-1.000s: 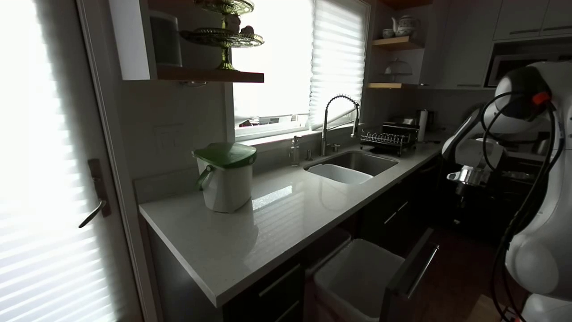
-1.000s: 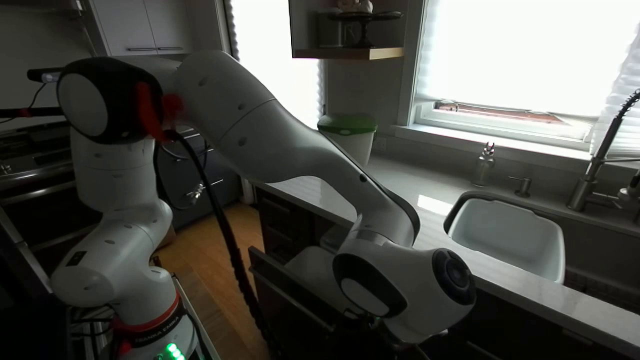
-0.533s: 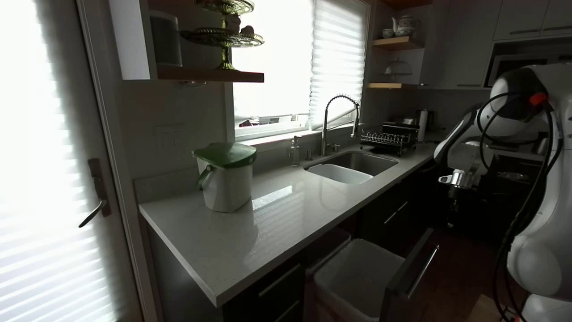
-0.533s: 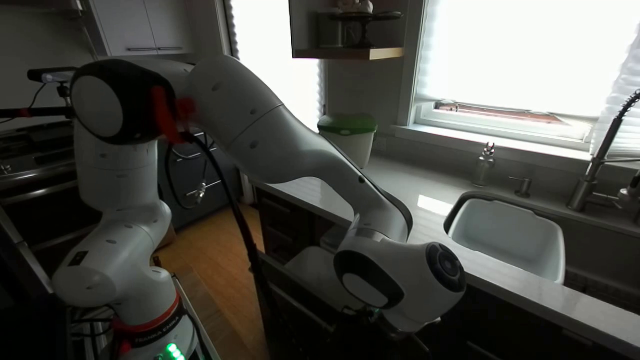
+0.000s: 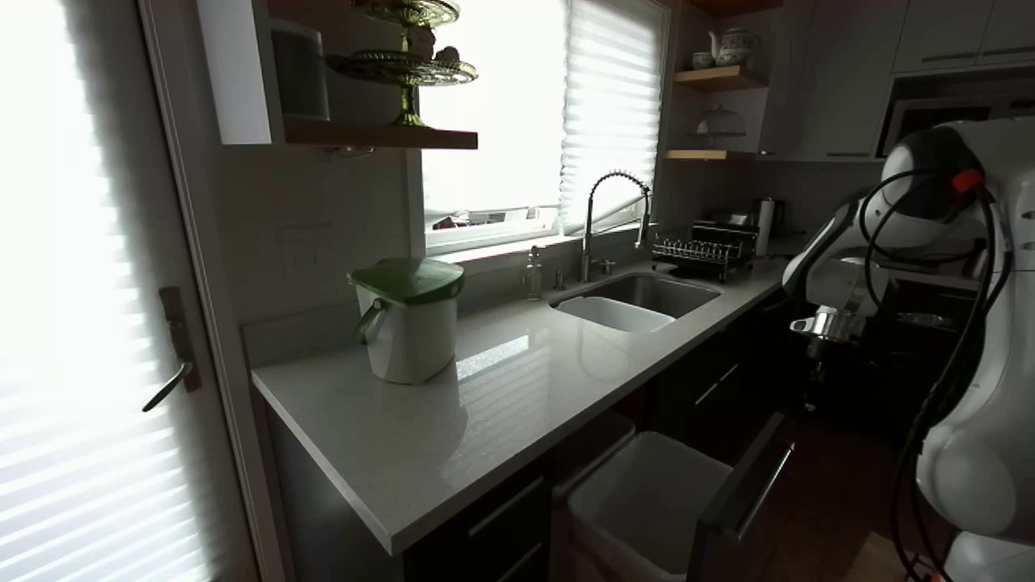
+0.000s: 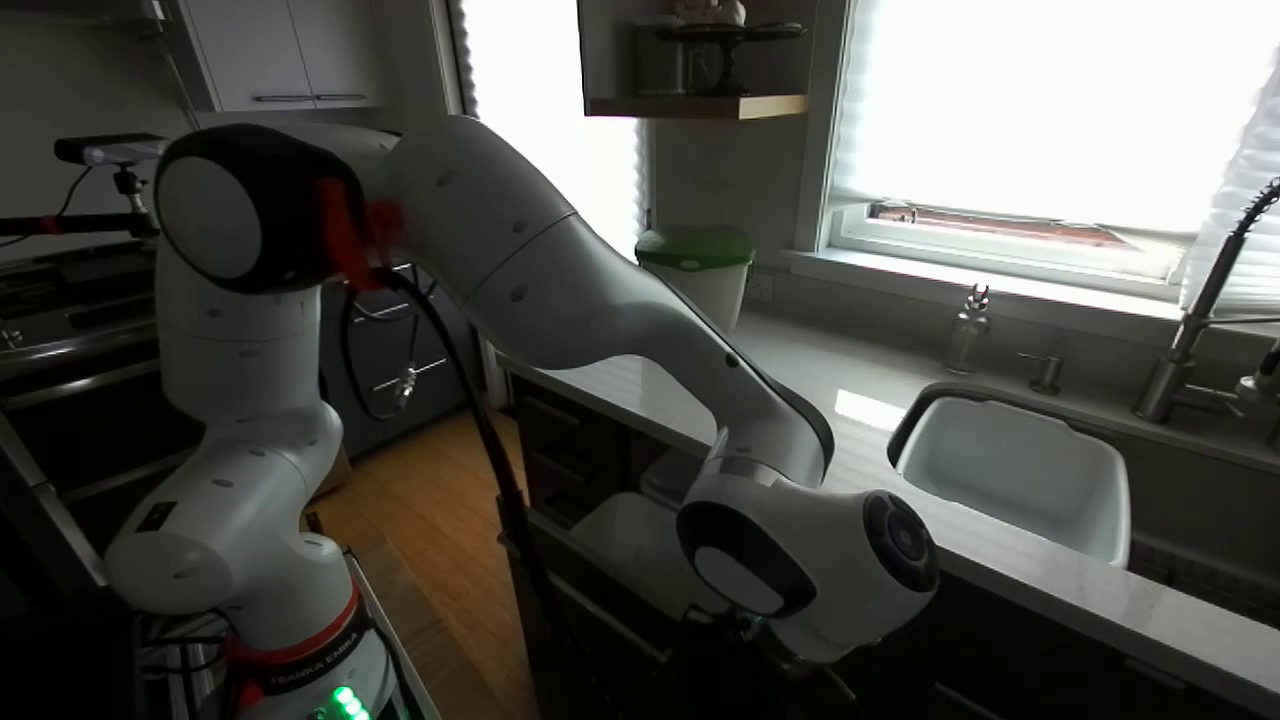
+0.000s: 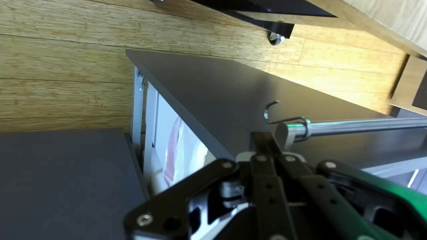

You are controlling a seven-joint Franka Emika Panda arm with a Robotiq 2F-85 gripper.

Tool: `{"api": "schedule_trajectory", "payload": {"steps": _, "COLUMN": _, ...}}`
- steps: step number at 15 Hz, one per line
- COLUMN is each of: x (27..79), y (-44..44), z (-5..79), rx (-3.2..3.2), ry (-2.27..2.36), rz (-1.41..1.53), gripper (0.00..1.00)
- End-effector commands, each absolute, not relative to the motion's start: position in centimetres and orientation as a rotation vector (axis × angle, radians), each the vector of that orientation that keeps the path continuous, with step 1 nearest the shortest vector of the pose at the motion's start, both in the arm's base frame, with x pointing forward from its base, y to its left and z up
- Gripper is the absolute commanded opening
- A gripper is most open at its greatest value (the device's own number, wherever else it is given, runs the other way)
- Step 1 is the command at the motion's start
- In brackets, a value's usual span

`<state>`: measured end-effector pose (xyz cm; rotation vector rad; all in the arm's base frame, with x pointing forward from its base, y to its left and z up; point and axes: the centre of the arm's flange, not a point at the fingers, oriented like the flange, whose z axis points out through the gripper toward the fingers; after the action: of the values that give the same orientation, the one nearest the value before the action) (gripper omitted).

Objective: Close the double pull out trash can drawer

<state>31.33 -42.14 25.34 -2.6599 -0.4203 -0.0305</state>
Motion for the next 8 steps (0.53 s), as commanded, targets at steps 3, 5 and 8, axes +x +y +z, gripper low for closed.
{"api": "schedule_trajectory", "payload": {"steps": 3, "x": 33.4, "y": -42.6, "z": 22.9, "rx": -2.529, "ry": -0.353, "rz": -0.068, "gripper": 0.0}}
{"api": "schedule_trajectory", "payload": {"steps": 5, "x": 34.1, "y": -42.7, "z": 21.8, "rx": -2.501, "ry": -0.319, "rz": -0.073, "gripper": 0.0}}
{"api": "schedule_trajectory", "payload": {"steps": 8, "x": 34.3, "y": -42.8, "z": 20.7, "rx": -2.464, "ry": -0.295, "rz": -0.09, "gripper": 0.0}}
